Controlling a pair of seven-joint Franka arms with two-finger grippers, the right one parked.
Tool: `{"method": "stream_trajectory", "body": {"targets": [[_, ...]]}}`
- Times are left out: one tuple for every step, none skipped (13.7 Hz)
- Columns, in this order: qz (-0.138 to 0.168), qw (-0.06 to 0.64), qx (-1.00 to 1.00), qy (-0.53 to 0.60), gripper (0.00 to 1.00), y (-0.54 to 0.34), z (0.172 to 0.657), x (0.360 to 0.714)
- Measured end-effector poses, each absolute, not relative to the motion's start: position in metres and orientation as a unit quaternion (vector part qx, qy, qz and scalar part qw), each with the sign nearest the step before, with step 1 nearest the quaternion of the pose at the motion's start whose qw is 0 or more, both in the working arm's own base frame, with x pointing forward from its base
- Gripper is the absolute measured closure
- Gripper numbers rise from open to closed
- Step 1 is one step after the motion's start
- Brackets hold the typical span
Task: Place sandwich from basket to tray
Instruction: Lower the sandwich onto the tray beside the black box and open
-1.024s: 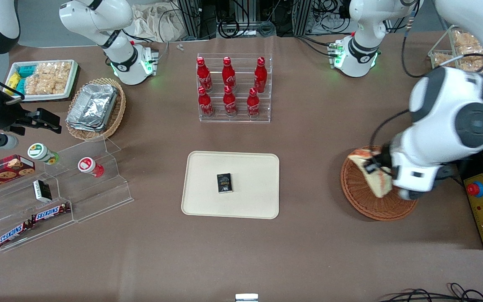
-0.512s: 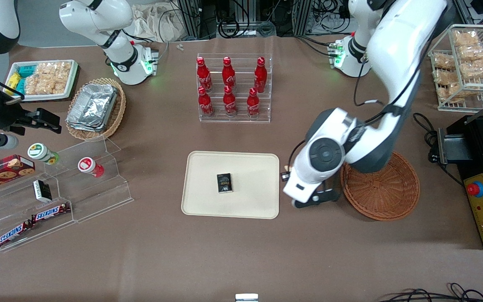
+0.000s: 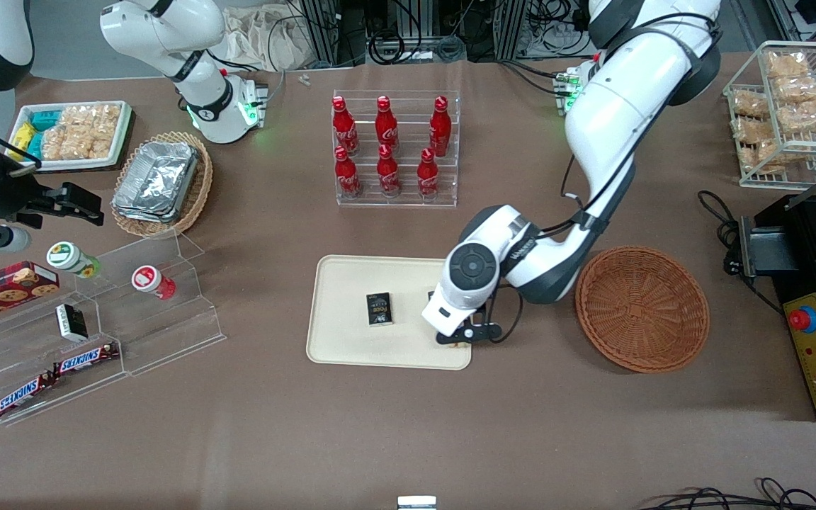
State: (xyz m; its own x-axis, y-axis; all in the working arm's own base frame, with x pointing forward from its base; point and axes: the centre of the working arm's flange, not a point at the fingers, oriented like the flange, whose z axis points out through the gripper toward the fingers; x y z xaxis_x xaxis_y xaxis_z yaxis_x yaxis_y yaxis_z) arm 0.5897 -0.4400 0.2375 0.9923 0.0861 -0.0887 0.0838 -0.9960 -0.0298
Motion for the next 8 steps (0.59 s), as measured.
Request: {"method": "stream_trajectory", "body": {"targets": [[0.043,0.020,-0.998,-0.038,0.80,-0.443,0.229,0.587],[0.043,0.022,-0.998,-0.038,0.74,-0.444,0.225,0.586],[0.041,0.022,-0.998,-0.041,0.66,-0.444,0.225,0.587],[0.037,0.019,-0.998,-0.047,0.55,-0.444,0.230,0.590],[0.030,0.015,-0.998,-0.052,0.44,-0.444,0.238,0.594],[0.022,0.011,-0.998,-0.057,0.35,-0.445,0.248,0.599],[0.012,0.006,-0.998,-0.065,0.24,-0.444,0.263,0.603],[0.002,0.004,-0.997,-0.079,0.13,-0.442,0.281,0.607]]}}
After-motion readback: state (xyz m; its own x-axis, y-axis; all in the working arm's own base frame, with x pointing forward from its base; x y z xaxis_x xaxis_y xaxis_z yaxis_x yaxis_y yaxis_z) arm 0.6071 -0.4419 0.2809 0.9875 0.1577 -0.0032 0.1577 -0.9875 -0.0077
